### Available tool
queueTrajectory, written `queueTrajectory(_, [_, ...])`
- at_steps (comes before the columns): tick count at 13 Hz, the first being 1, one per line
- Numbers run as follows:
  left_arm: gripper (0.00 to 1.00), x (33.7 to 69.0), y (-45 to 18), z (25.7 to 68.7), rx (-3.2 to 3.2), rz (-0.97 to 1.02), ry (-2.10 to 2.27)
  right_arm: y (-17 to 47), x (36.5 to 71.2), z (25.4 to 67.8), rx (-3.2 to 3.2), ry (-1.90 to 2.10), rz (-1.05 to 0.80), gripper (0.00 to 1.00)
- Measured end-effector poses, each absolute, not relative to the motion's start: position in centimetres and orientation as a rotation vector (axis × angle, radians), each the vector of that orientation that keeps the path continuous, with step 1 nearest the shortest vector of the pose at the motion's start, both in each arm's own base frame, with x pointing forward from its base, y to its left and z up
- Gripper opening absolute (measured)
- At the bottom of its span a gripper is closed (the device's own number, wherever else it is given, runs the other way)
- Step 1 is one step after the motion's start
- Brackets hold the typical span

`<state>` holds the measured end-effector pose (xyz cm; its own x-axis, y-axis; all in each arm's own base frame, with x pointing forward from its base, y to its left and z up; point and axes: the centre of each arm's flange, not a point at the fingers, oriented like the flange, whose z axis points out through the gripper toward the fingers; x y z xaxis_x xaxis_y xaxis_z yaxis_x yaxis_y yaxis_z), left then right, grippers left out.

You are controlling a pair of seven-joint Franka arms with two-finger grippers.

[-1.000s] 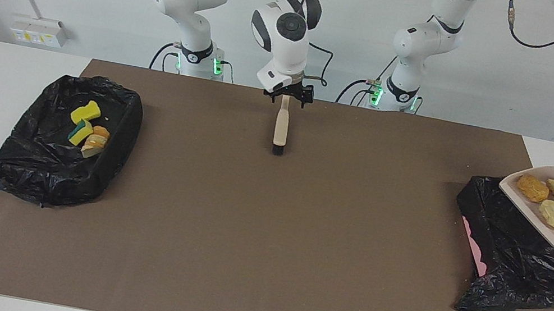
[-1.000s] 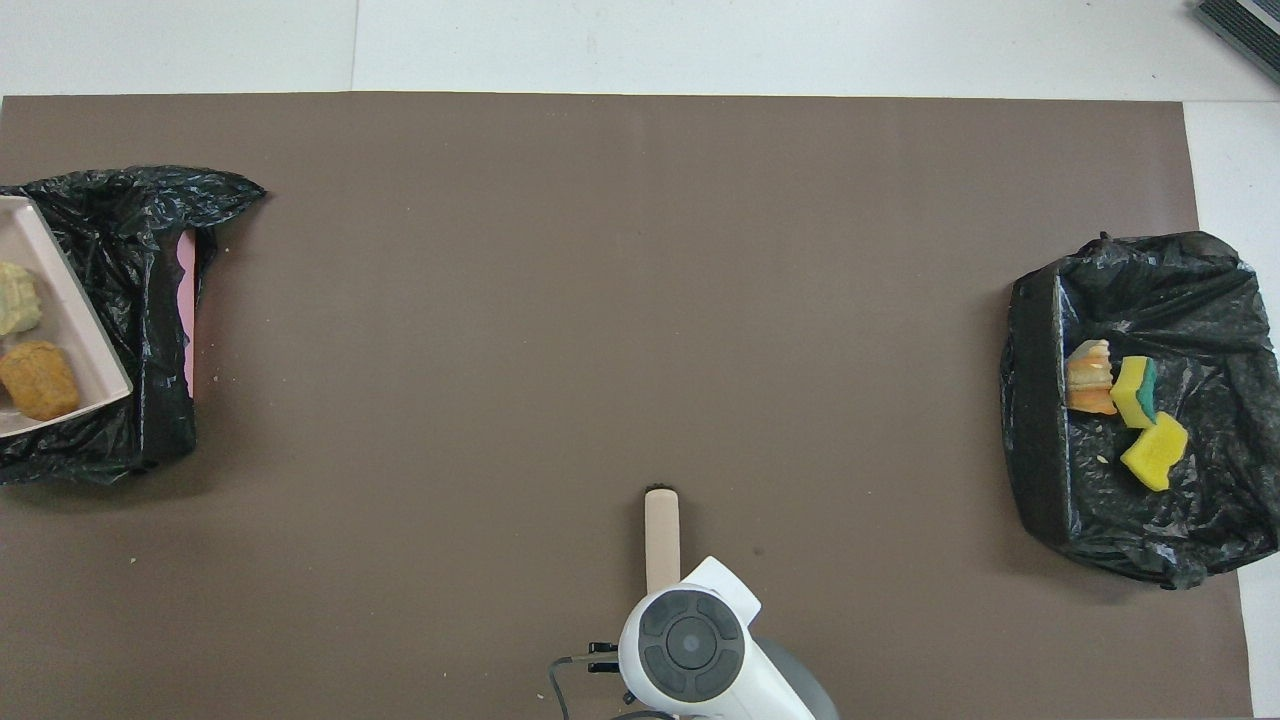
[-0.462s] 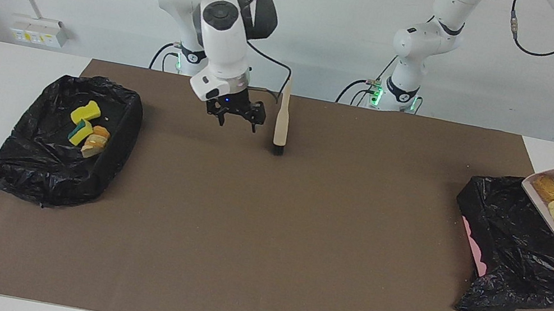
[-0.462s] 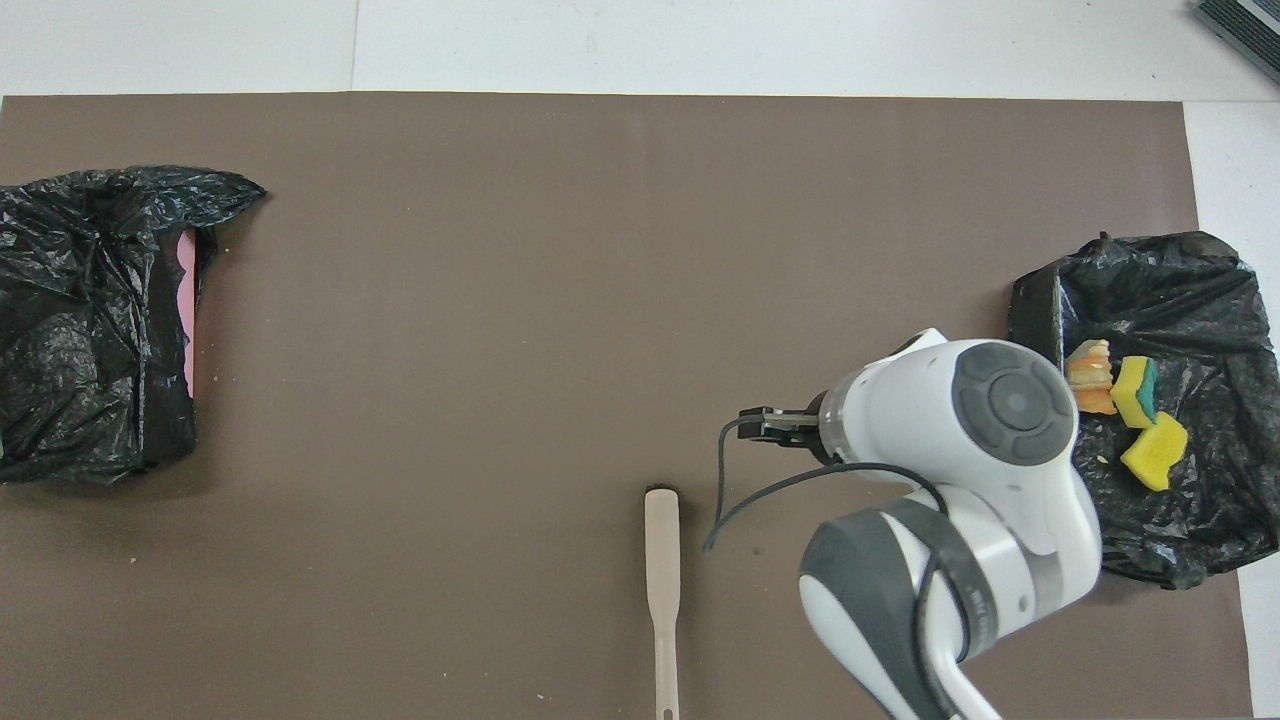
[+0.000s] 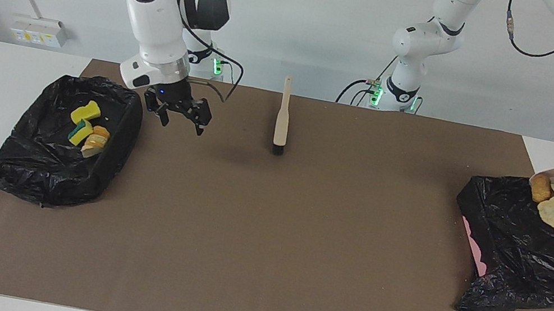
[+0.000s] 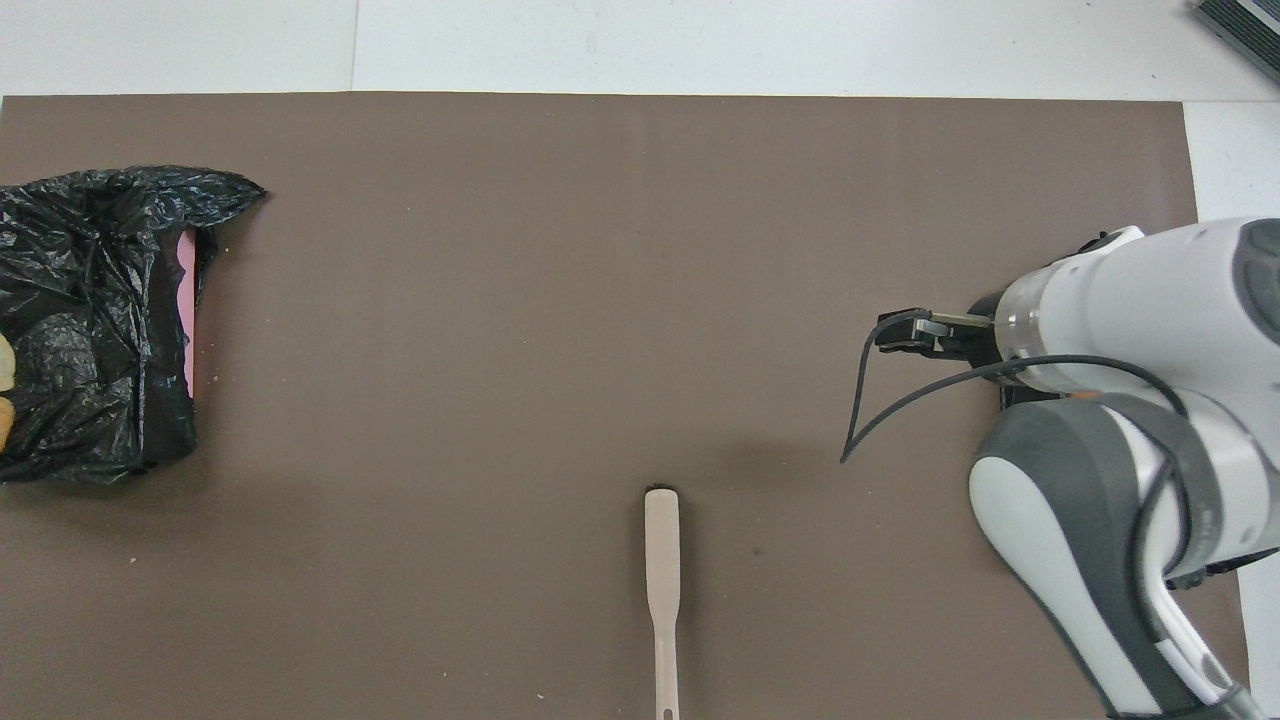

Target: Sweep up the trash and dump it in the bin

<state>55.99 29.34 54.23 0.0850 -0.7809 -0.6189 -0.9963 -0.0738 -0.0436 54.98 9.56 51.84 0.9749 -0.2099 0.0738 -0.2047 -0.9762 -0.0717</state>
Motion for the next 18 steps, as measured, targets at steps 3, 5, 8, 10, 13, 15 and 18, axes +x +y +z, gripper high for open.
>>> queueTrajectory(3, [0.32, 56.1, 29.0, 54.4, -1.873, 0.699, 1.704, 5.4, 54.6, 57.2, -3.075, 0.409, -0.179, 1.0])
queueTrajectory(5, [0.32, 56.4, 27.9, 54.8, -1.839, 0.75, 1.673, 2.1, 53.7, 59.7, -3.064, 0.44, -0.192, 1.0])
queueTrajectory(8, [0.32, 56.2, 25.9, 56.5, -1.82, 0.802, 1.649, -0.9, 52.0, 64.6, -3.077, 0.386, -0.142, 1.0])
queueTrajectory(10, [0.32, 56.2, 24.5, 57.3, -1.798, 0.837, 1.618, -2.2, 50.7, 68.1, -3.086, 0.373, -0.101, 1.0])
queueTrajectory(13, [0.32, 56.2, 23.0, 57.0, -1.749, 0.885, 1.573, -3.8, 49.5, 70.5, -3.095, 0.327, -0.079, 1.0])
queueTrajectory(15, [0.32, 56.0, 21.8, 56.1, -1.728, 0.906, 1.531, -3.7, 49.6, 69.1, -3.1, 0.305, -0.025, 1.0])
queueTrajectory(18, [0.32, 55.6, 20.9, 56.9, -1.738, 0.884, 1.516, -3.3, 49.8, 68.0, -3.102, 0.294, 0.012, 1.0])
